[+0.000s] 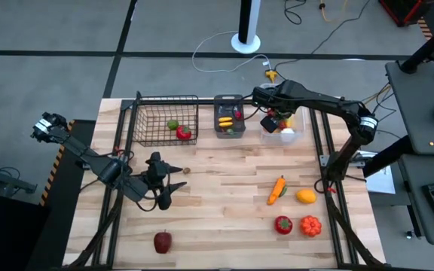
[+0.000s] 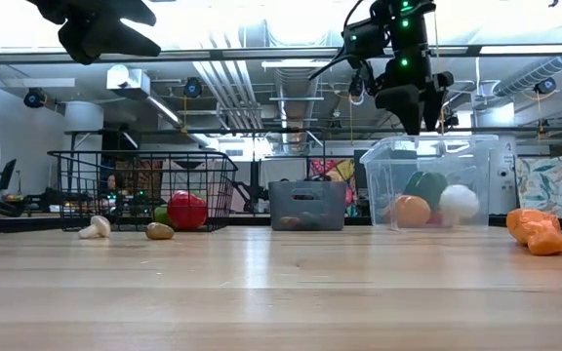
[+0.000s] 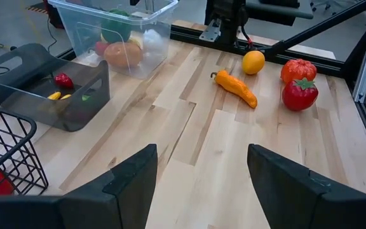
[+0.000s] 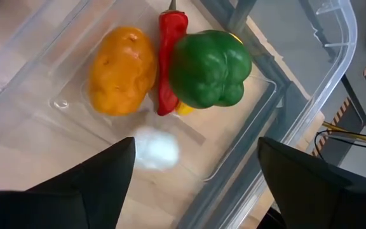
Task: Sort produce into baskets
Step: Put the garlic into the transparent bin, then put the tomato into the black basket
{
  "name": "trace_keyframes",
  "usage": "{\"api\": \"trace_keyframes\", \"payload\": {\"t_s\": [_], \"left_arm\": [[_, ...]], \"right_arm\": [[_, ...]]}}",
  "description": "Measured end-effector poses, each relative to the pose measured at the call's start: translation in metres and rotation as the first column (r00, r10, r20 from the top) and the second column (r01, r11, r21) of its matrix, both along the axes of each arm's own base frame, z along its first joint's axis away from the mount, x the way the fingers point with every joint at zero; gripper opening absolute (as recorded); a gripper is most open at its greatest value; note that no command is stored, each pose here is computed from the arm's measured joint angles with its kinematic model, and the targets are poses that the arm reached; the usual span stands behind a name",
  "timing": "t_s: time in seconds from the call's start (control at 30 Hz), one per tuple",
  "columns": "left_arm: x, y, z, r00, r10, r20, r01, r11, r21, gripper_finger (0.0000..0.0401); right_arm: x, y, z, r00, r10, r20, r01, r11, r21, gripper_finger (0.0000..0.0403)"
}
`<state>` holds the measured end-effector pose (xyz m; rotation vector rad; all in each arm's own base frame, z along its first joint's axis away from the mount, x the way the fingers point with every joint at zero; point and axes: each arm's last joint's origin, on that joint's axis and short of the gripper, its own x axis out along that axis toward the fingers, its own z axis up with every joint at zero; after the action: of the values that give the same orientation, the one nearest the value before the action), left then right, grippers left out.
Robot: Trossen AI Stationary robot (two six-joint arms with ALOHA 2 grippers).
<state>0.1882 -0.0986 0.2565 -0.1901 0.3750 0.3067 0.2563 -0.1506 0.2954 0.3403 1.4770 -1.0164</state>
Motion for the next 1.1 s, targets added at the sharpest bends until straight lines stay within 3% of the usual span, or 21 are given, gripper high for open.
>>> {"api": "trace_keyframes", "payload": {"t_s": [0.2, 0.43, 0.57, 0.77, 0.9, 1.1], "left_arm": [[0.000, 0.000, 0.000, 1.000, 0.000, 0.000, 0.000, 1.000, 0.000, 0.0226], [0.000, 0.000, 0.000, 1.000, 0.002, 0.001, -0.002, 1.000, -0.004, 0.0226], [0.000, 0.000, 0.000, 1.000, 0.002, 0.002, -0.002, 1.000, -0.005, 0.0226], [0.000, 0.000, 0.000, 1.000, 0.002, 0.002, -0.002, 1.000, -0.004, 0.0226], [0.000, 0.000, 0.000, 1.000, 0.002, 0.002, -0.002, 1.000, -0.005, 0.0226], [0.000, 0.000, 0.000, 1.000, 0.001, 0.001, -0.001, 1.000, -0.002, 0.0226]], "right_arm": [[-0.001, 0.001, 0.005, 1.000, 0.005, 0.023, -0.004, 1.000, -0.012, 0.0319], [-0.001, 0.022, 0.038, 0.985, 0.003, 0.174, 0.009, 0.998, -0.068, 0.0307], [0.001, 0.050, 0.056, 0.956, 0.050, 0.289, -0.038, 0.998, -0.047, 0.0307], [0.017, 0.107, 0.064, 0.885, 0.178, 0.431, -0.205, 0.979, 0.016, 0.0315], [0.027, 0.145, 0.061, 0.850, 0.235, 0.472, -0.299, 0.952, 0.064, 0.0314], [0.038, 0.192, 0.045, 0.851, 0.243, 0.465, -0.364, 0.912, 0.191, 0.0316]]}}
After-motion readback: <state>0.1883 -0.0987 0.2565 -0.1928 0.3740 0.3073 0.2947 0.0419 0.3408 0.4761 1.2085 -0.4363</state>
